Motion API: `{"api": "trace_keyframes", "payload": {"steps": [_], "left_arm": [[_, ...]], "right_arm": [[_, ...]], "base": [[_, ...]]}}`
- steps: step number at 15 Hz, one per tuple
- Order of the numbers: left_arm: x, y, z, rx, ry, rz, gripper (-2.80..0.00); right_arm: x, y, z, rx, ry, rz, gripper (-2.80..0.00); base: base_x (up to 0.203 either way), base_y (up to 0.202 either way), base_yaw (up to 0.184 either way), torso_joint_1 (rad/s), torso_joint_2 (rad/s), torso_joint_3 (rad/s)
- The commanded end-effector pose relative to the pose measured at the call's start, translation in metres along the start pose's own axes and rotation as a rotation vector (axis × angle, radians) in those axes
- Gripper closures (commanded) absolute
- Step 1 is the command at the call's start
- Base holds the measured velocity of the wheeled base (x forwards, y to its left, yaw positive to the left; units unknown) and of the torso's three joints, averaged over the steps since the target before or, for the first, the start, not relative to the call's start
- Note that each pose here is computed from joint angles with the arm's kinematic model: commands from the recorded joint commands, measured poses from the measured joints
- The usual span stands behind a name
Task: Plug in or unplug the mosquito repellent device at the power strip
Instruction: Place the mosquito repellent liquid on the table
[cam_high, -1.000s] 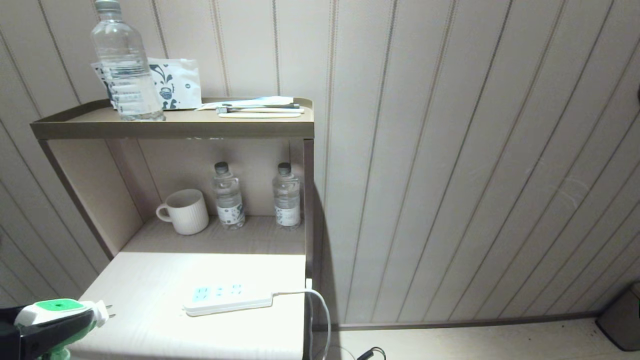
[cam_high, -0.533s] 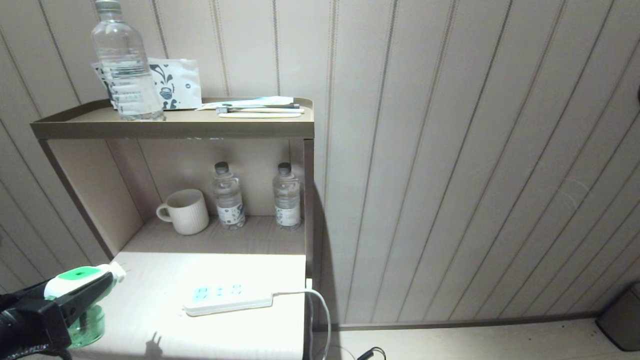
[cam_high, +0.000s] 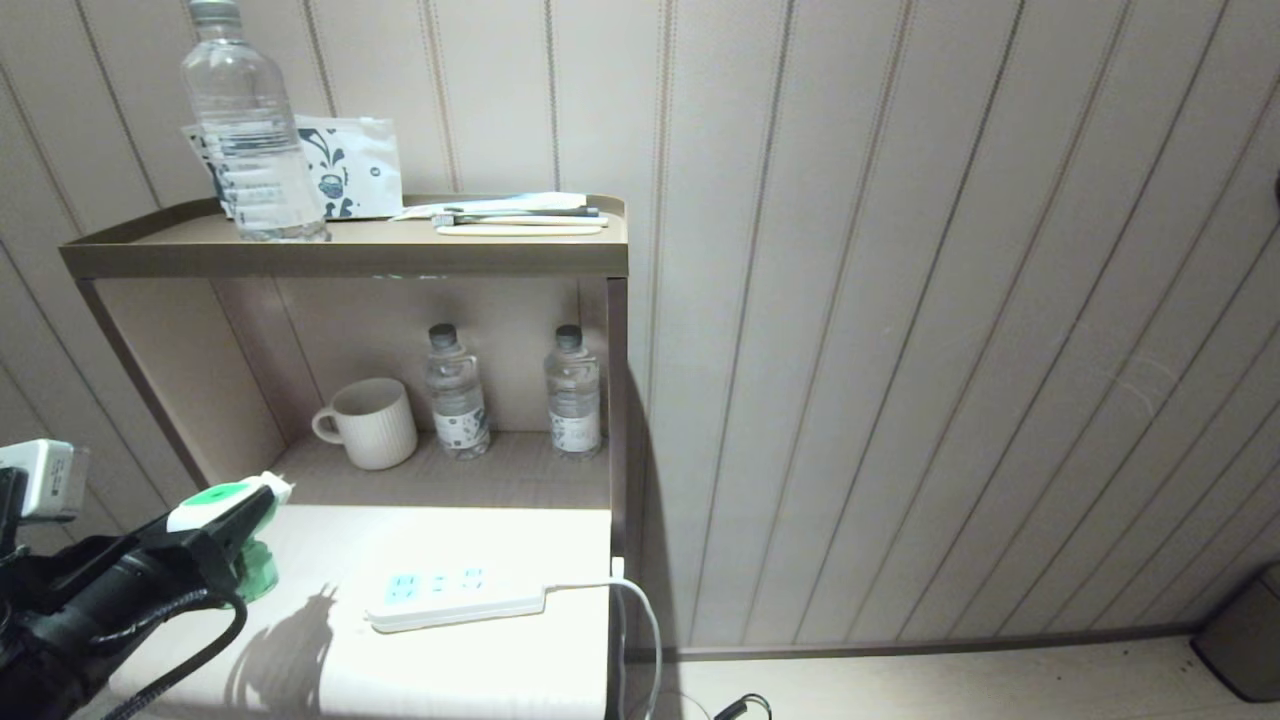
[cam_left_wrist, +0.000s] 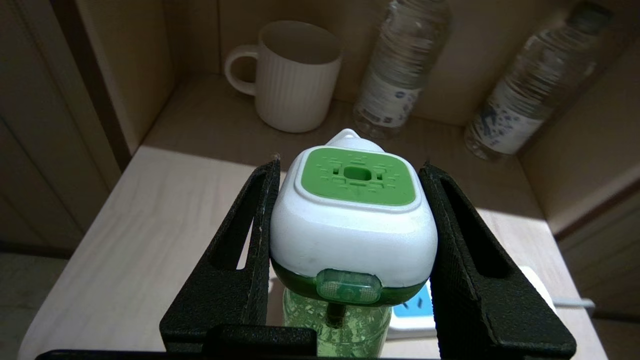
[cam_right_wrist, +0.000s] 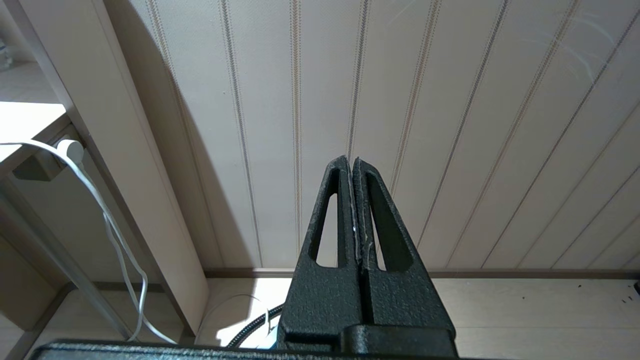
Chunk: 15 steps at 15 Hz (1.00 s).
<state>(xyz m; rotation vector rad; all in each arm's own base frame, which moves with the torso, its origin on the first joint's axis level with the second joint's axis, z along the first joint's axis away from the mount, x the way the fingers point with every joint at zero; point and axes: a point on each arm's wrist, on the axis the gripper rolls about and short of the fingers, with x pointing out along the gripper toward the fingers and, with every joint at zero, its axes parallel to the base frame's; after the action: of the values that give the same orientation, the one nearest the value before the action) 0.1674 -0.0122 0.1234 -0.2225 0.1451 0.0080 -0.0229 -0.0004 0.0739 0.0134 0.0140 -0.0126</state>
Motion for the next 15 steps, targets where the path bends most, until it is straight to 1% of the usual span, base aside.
{"api": "trace_keyframes", "payload": {"steps": [1,4,5,6,7,8,9,10,11,12,14,15], "left_arm": [[0.04,0.012,-0.019,-0.016,0.067,0.088,0.0],[0.074,0.02,-0.028,-0.028,0.013,0.195,0.0],[0.082,0.02,-0.03,-0.029,-0.011,0.236,0.0],[0.087,0.02,-0.033,-0.027,-0.017,0.27,0.0],[0.091,0.017,-0.038,-0.022,-0.007,0.288,0.0],[0.095,0.014,-0.05,-0.007,0.032,0.307,0.0],[0.099,0.006,-0.063,0.013,0.069,0.327,0.0],[0.102,-0.003,-0.072,0.031,0.08,0.346,0.0],[0.104,-0.009,-0.074,0.036,0.069,0.362,0.0],[0.107,-0.013,-0.073,0.034,0.053,0.359,0.0],[0.113,-0.014,-0.075,0.029,0.05,0.365,0.0],[0.117,-0.014,-0.075,0.015,0.037,0.377,0.0]], "right_arm": [[0.0,0.0,0.0,0.0,0.001,0.0,0.0],[0.0,0.0,0.0,0.0,0.001,0.0,0.0],[0.0,0.0,0.0,0.0,0.001,0.0,0.0],[0.0,0.0,0.0,0.0,0.001,0.0,0.0],[0.0,0.0,0.0,0.0,0.001,0.0,0.0],[0.0,0.0,0.0,0.0,0.001,0.001,0.0],[0.0,0.0,0.0,0.0,0.001,0.0,0.0],[0.0,0.0,0.0,0.0,0.001,0.0,0.0],[0.0,0.0,0.0,0.0,0.001,0.0,0.0],[0.0,0.0,0.0,0.0,0.001,0.001,0.0],[0.0,0.0,0.0,0.0,0.001,0.001,0.0],[0.0,0.0,0.0,0.0,0.001,0.0,0.0]], "base": [[0.0,0.0,0.0,0.0,0.0,0.0],[0.0,0.0,0.0,0.0,0.0,0.0],[0.0,0.0,0.0,0.0,0.0,0.0],[0.0,0.0,0.0,0.0,0.0,0.0],[0.0,0.0,0.0,0.0,0.0,0.0],[0.0,0.0,0.0,0.0,0.0,0.0],[0.0,0.0,0.0,0.0,0.0,0.0],[0.0,0.0,0.0,0.0,0.0,0.0],[0.0,0.0,0.0,0.0,0.0,0.0],[0.0,0.0,0.0,0.0,0.0,0.0],[0.0,0.0,0.0,0.0,0.0,0.0],[0.0,0.0,0.0,0.0,0.0,0.0]]}}
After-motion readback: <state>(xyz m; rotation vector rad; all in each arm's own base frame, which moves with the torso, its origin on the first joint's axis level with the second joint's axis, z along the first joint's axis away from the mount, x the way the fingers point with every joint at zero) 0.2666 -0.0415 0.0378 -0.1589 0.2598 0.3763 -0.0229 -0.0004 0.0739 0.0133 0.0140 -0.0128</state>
